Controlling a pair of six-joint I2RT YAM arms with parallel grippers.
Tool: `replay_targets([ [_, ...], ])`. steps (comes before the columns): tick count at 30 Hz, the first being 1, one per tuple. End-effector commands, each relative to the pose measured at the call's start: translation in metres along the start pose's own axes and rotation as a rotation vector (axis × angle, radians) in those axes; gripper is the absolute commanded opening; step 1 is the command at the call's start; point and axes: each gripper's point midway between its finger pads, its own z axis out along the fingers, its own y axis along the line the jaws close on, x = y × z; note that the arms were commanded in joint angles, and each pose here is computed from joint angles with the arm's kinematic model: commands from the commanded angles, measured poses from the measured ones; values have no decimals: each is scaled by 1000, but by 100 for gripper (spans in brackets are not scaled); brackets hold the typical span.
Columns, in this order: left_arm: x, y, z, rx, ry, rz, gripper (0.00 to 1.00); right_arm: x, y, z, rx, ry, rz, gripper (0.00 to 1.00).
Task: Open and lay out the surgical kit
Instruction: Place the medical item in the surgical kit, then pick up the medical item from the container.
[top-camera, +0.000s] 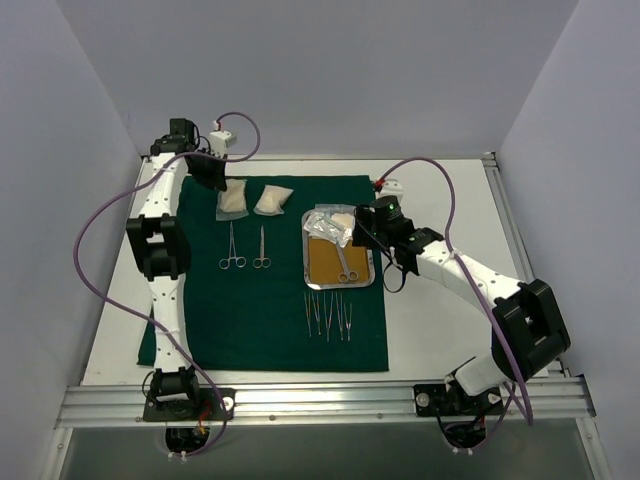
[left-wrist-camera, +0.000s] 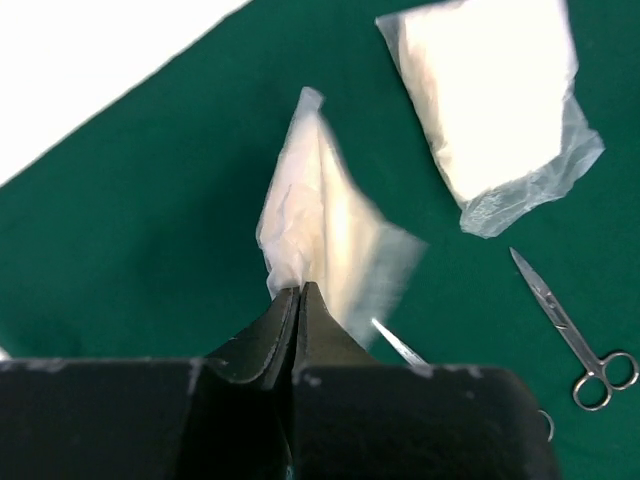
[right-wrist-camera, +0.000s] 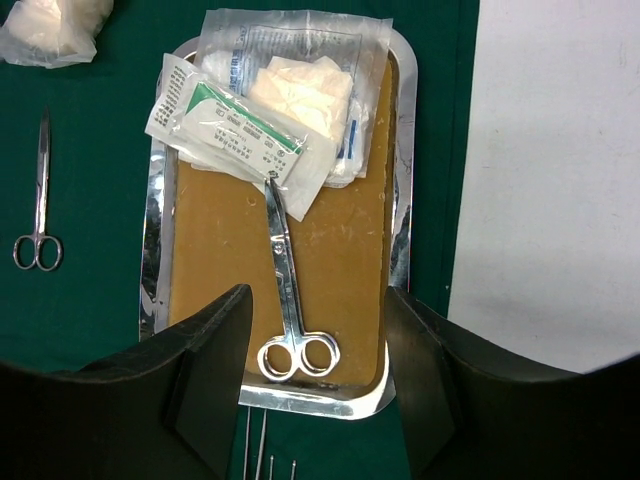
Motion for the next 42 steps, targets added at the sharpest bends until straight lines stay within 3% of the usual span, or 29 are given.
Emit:
replay_targets([
  [1,-25,-1,-9,23,-83,66,2,-14,5,3,-11,-24,1,51],
  [15,-20,19,39,-45,-97,55,6,6,19,19,-68,28,0,48],
  [16,-20,20,40,-52,-96,56,9,11,22,21,-81,41,-1,47],
  [19,-19,25,40,-79,-88,34,27,24,25,36,-62,90,-34,41],
  [20,-21,27,37,-92,-92,29,37,27,23,39,-36,105,-59,39],
  [21,-22,29,37,-106,-97,25,40,33,25,44,-9,137,-93,34],
  [27,-37,37,7,-215,-120,-21,61,53,29,57,104,207,-215,31],
  [35,-54,19,-50,-244,-136,-18,64,55,27,64,160,250,-225,31],
  [42,-37,-11,-89,-201,-71,23,64,87,24,78,136,372,-234,32],
])
